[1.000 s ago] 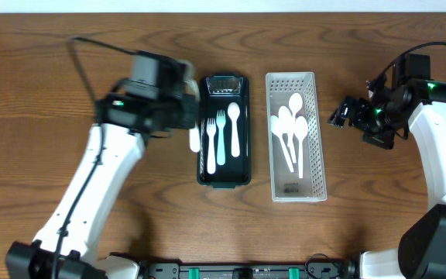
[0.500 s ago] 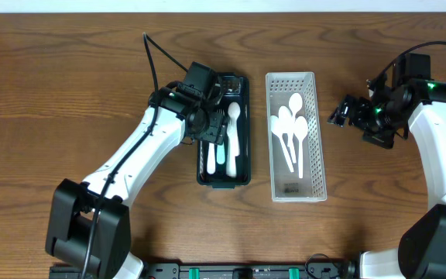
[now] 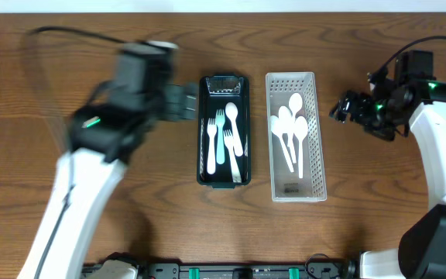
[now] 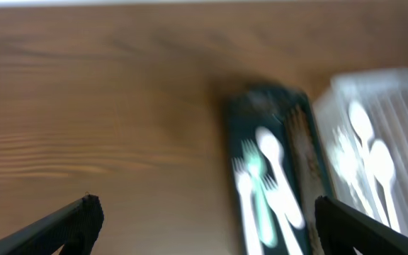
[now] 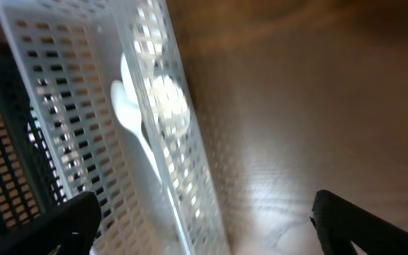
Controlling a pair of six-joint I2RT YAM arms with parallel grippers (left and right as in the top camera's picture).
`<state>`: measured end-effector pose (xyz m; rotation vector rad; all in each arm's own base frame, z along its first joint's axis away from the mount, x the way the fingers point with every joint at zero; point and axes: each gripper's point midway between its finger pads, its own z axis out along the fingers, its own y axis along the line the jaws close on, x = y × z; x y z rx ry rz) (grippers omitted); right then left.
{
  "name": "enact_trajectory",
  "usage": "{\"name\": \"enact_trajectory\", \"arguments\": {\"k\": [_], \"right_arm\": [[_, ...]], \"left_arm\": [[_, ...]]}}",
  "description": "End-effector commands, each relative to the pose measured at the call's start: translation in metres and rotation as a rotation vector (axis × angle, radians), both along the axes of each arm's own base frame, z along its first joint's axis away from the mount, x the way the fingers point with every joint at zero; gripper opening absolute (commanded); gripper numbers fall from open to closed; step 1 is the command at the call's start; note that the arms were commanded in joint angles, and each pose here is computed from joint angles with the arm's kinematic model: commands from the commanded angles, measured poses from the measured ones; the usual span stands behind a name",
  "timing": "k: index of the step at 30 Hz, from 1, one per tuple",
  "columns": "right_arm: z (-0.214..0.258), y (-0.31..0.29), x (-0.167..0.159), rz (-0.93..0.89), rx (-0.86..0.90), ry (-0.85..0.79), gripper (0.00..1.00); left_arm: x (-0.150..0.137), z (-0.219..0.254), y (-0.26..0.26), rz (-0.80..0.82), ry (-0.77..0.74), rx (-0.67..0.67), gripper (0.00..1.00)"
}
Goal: Pack container
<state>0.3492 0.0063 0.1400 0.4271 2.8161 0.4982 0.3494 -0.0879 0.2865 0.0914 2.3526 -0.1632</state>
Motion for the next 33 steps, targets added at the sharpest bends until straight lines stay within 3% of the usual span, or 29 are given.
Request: {"name": "enact_trajectory", "arguments": {"k": [1, 8, 15, 20, 33], "right_arm": [[0.069, -0.013, 0.022, 0.077, -0.085, -0.252, 0.99], [0.192, -0.024, 0.018, 0.108, -0.277, -0.634, 0.99], [0.243, -0.018, -0.013, 0.095, -0.313, -0.794, 0.99], [0.244, -0.016, -0.028, 0.096, -0.310, -0.780, 0.99], [0.198, -0.009, -0.065, 0.115, -0.254, -0.543, 0.99]], "left_arm": [[-0.010, 0.034, 0.058, 0.189, -0.094, 0.001, 0.98], [-0.051, 0.057, 0.139, 0.451, -0.146, -0.007, 0.98], [-0.068, 0.047, 0.151, 0.499, -0.084, 0.002, 0.98], [-0.076, 0.033, 0.150, 0.499, -0.017, 0.008, 0.98], [-0.076, 0.032, 0.150, 0.499, -0.011, 0.009, 0.98]]}}
